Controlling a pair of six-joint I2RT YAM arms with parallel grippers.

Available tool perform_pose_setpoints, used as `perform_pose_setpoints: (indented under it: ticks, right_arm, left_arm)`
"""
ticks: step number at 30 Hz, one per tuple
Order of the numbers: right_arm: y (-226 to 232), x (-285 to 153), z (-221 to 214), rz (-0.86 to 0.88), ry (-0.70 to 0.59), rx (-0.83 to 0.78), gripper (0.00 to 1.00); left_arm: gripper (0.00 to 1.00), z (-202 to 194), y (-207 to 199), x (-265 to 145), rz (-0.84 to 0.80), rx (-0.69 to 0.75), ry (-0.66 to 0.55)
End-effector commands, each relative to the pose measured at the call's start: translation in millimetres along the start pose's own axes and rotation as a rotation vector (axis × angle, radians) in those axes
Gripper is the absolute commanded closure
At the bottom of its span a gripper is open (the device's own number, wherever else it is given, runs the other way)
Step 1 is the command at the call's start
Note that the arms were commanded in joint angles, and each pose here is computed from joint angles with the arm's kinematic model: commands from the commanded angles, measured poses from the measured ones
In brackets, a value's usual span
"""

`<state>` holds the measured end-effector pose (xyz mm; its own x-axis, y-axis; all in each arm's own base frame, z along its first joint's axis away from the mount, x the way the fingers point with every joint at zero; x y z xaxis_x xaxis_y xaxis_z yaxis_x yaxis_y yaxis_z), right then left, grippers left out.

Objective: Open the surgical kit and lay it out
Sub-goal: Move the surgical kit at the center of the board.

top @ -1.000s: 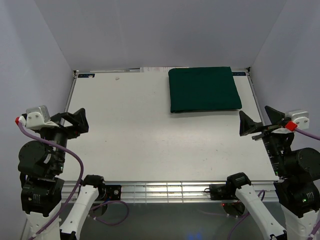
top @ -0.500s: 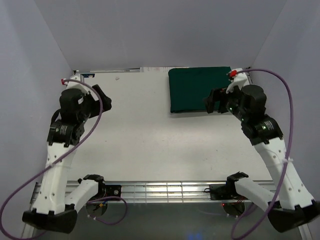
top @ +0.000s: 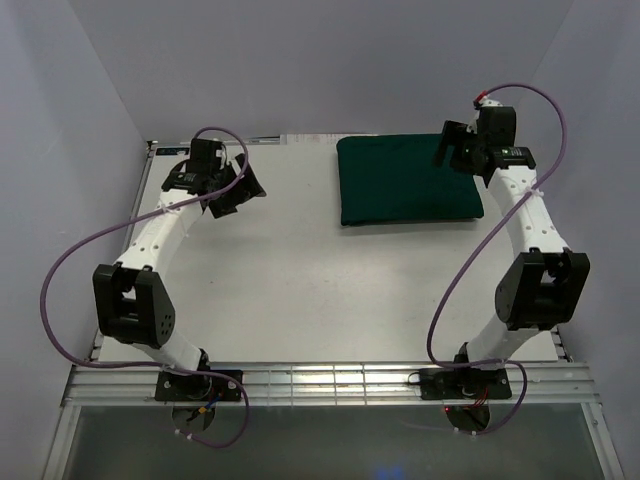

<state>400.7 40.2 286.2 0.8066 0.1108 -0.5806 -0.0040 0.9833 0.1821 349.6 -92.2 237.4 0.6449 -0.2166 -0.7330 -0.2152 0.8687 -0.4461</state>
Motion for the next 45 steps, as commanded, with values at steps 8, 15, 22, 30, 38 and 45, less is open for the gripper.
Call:
perform_pose_setpoints:
  ticks: [8,15,22,30,38,45]
  right_arm:
    - [-111.4,51.8,5.0,-0.104,0.103,0.038,0.08]
    - [-148.8,75.1,-15.9,-0.049,0.161,0.062,0.16]
    - [-146.8,94.5,-22.3,0.116,0.163,0.092,0.24]
    - [-156.7,111.7,-39.4,0.127,0.205,0.122,0.33]
    - [-165.1,122.2,-56.2,0.142,0.234,0.151,0.42]
    - [-166.7,126.9,-63.6,0.182,0.241,0.169,0.57]
  left_arm:
    - [0.02,1.1,-80.5,65.4,-0.154,0.046,0.024]
    - [0.04,-17.5,-125.1,105.8,-0.239,0.065,0.05]
    - [0.06,-32.3,-158.3,128.1,-0.311,0.085,0.046]
    - [0.11,-45.1,-174.6,148.5,-0.346,0.079,0.033]
    - [0.11,-56.4,-185.5,161.9,-0.381,0.074,0.047]
    - [0.11,-65.6,-188.9,169.9,-0.386,0.088,0.065]
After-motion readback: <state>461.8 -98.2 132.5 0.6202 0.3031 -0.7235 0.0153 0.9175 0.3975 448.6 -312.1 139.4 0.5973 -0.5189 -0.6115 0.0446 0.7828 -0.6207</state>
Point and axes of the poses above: each gripper's point midway between its finger pads, its own x axis out along the fingers, its own y axis along the line the jaws close on, z = x × y, the point moved 7 cm from there along -x, back along the fingers, and after that the axes turned 1 degree about -x, right-handed, at the moved point
